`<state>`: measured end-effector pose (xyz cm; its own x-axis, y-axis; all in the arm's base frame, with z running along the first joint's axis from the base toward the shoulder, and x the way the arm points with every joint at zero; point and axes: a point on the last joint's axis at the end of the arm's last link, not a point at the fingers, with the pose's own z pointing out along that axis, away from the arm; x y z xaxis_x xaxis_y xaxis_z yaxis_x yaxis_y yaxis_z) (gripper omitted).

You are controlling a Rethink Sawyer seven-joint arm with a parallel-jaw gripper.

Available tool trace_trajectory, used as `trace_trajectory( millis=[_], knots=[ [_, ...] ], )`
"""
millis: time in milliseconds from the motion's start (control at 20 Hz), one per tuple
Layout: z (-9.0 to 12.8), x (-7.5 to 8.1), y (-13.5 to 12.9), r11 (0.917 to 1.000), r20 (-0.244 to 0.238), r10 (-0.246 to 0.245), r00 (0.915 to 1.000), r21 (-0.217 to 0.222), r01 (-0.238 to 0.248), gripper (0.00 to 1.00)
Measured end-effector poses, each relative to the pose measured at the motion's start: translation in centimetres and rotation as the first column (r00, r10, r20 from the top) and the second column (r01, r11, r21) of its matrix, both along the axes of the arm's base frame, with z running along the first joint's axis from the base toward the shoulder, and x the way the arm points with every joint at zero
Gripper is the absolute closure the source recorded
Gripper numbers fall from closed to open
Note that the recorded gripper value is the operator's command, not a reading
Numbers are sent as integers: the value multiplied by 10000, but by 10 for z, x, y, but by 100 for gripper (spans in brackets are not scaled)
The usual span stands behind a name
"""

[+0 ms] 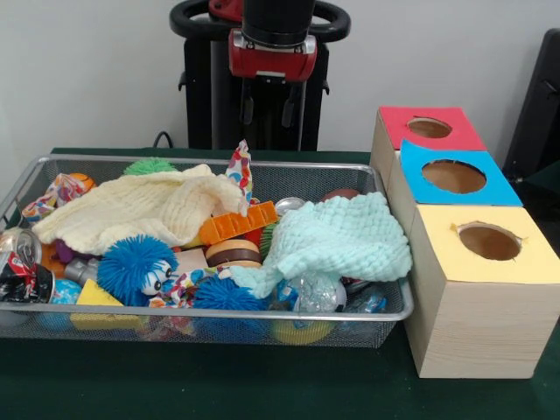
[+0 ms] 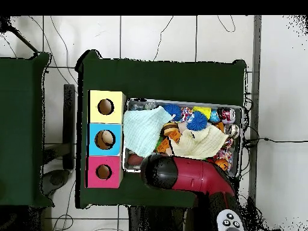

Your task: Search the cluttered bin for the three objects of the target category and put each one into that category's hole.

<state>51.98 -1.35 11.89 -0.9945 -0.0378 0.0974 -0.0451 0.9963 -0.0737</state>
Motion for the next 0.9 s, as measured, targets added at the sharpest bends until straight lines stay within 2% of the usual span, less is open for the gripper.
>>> trace_trajectory(
  millis=[450, 700, 900],
  knots=[
    [-21, 8, -6, 10000, 62, -22, 10000, 63, 21, 0],
    [-32, 15, -7, 9999, 201, 148, 9997, 50, -149, 0],
    [-38, 15, -7, 9997, 141, 232, 9996, 71, -233, 0]
  ],
)
